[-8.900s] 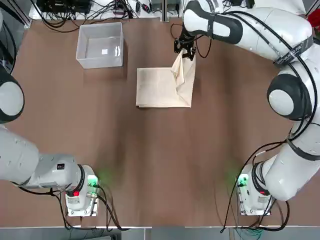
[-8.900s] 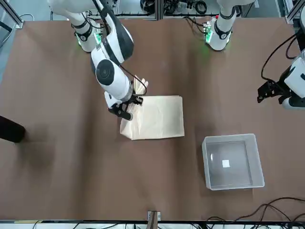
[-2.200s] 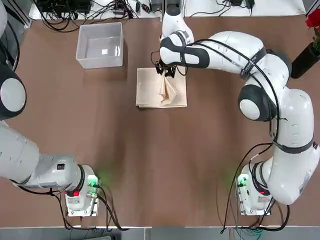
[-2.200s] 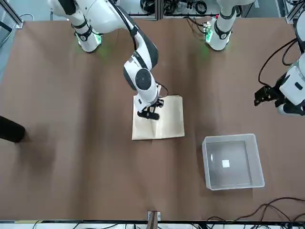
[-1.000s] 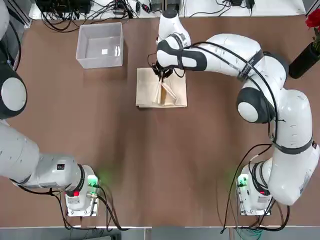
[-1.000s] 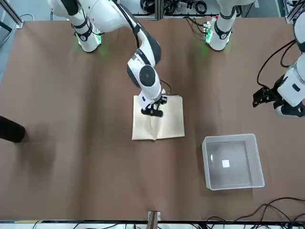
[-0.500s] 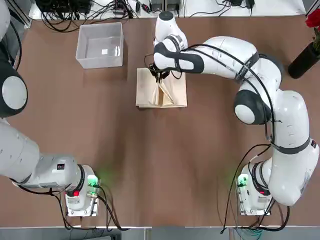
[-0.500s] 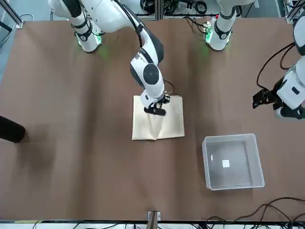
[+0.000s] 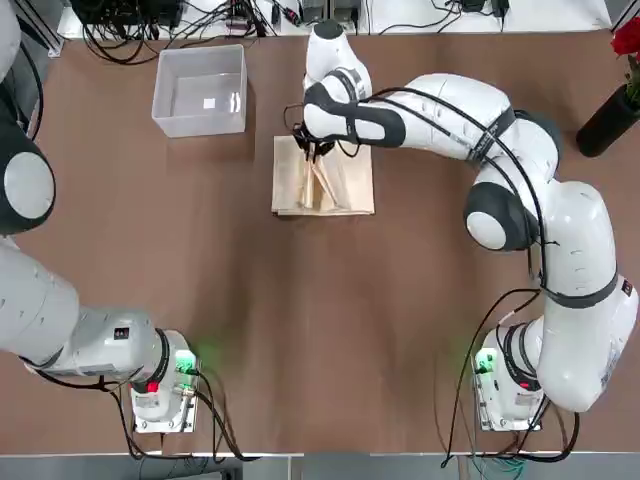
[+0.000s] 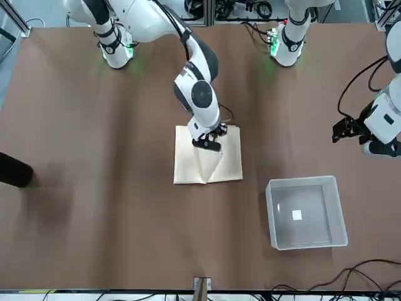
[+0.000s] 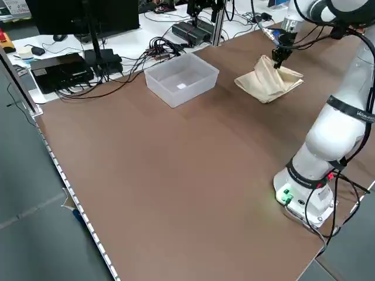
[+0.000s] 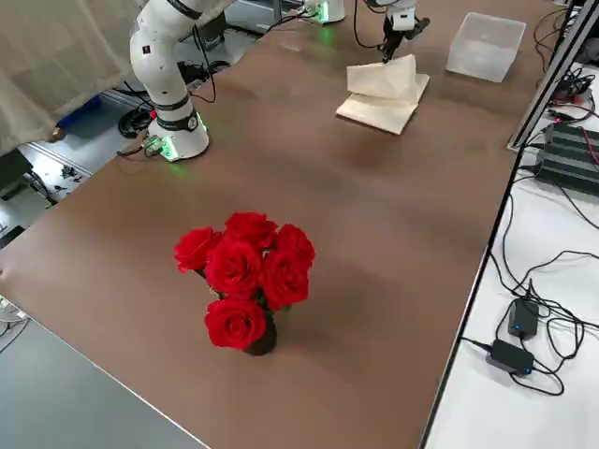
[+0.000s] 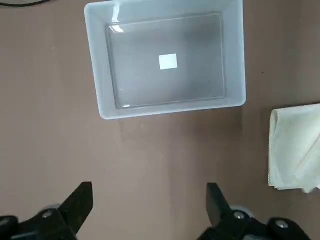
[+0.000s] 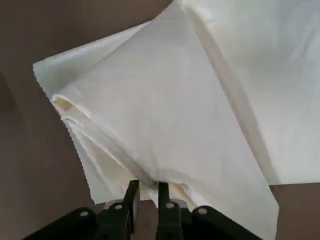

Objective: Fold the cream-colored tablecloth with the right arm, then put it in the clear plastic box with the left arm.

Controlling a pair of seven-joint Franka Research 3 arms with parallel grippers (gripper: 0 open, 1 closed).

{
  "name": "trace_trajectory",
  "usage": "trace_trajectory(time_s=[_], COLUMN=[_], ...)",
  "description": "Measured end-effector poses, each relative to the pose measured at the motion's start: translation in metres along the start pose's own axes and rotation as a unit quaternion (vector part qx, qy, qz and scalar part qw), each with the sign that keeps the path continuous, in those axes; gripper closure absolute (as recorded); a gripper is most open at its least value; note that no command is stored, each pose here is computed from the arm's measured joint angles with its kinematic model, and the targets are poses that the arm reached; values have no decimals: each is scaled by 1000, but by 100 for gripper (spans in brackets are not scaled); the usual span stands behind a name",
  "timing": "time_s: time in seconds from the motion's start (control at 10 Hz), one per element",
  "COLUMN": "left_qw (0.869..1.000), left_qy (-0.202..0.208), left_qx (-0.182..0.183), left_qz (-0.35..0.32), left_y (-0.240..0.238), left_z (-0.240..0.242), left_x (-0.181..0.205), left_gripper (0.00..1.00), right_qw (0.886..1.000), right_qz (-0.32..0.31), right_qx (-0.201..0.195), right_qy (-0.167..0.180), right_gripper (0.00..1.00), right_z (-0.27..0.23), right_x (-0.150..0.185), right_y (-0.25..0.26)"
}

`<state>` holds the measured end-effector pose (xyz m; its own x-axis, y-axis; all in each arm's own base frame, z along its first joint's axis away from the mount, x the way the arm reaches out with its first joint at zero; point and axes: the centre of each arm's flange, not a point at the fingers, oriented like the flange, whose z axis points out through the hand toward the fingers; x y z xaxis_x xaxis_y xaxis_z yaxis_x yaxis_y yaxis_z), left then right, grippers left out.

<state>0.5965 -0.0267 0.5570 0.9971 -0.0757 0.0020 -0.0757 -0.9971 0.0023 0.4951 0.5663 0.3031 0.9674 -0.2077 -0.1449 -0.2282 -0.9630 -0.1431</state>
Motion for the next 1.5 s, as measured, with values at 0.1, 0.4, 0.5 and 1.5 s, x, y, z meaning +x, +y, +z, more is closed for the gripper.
trace_trajectory(time_s=[0.1, 0.4, 0.5, 1.5], left_qw=[1000, 1000, 1000, 1000], left_qy=[0, 0, 0, -1], left_qx=[0, 0, 0, 0], left_qz=[0, 0, 0, 0], left_y=[0, 0, 0, 0], left_z=[0, 0, 0, 1], left_x=[0, 0, 0, 0], left_gripper=[0, 0, 0, 0], right_qw=[1000, 999, 999, 997], right_qz=[0, 21, 21, 71], right_qx=[4, 24, 26, 21], right_qy=[2, 11, 12, 17], right_gripper=[75, 75, 75, 78], right_z=[-4, -26, -30, -61], right_x=[1, -2, -9, 56], right_y=[-2, -15, -20, 16])
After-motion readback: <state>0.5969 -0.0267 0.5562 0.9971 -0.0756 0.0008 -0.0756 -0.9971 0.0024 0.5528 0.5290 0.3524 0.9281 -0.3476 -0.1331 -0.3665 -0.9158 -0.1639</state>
